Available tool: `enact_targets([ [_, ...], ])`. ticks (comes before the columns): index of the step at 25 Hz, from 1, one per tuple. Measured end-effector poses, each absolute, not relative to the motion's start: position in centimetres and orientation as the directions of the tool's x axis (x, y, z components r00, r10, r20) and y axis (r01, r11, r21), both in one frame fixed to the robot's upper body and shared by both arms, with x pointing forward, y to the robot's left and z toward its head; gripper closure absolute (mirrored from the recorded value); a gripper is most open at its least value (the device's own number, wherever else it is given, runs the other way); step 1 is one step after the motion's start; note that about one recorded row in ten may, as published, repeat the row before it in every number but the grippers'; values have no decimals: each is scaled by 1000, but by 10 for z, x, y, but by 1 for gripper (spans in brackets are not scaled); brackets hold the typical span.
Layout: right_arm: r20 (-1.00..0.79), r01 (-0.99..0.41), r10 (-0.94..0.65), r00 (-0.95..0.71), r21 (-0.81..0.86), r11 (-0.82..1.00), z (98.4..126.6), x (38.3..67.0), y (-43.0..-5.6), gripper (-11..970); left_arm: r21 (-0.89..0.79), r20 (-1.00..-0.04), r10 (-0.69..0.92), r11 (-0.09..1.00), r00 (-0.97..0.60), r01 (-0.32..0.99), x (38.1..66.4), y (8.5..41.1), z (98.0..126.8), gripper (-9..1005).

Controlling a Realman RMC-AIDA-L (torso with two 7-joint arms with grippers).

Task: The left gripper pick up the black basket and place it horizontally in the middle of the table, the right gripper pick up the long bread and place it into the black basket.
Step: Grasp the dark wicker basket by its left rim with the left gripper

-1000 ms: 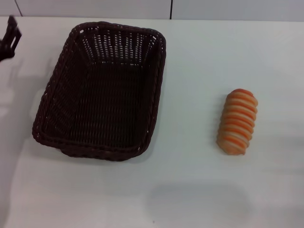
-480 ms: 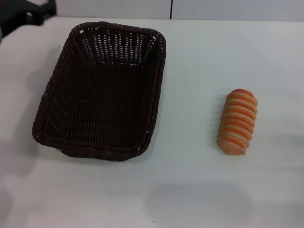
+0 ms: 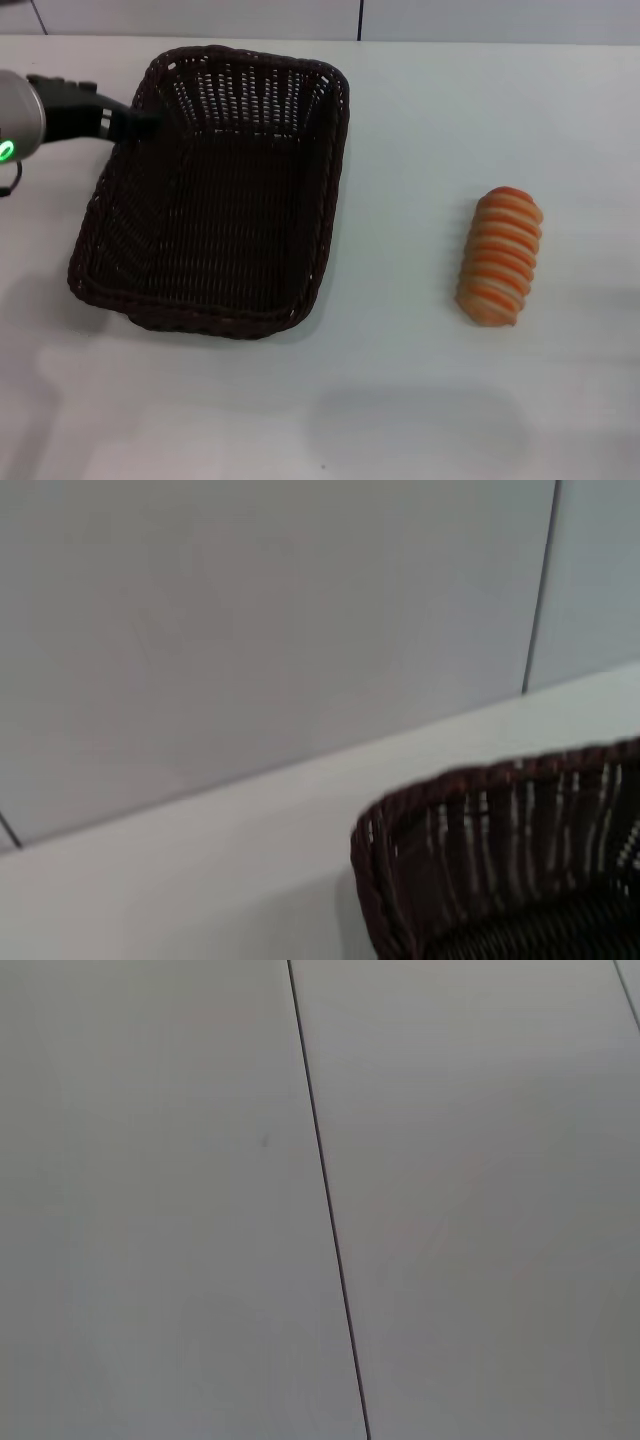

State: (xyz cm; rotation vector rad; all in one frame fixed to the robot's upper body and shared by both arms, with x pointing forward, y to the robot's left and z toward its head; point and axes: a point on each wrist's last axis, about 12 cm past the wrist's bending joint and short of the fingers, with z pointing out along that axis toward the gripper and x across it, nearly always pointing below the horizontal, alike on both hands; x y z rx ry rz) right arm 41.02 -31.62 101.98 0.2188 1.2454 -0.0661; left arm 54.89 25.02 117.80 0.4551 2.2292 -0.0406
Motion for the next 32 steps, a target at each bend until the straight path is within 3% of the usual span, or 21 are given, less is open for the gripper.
enact_targets([
  [14,-943,158,68,327,126,979,1020,409,-315,208,100,-656,318,936,-685,338,557,254,1141,330],
  [26,-944,153,66,323,121,981,1020,406,-316,209,131,-621,354,927,-699,353,558,254,1140,359],
  [32,-943,150,67,325,121,981,1020,407,-315,212,145,-623,379,916,-684,375,560,251,1143,576],
])
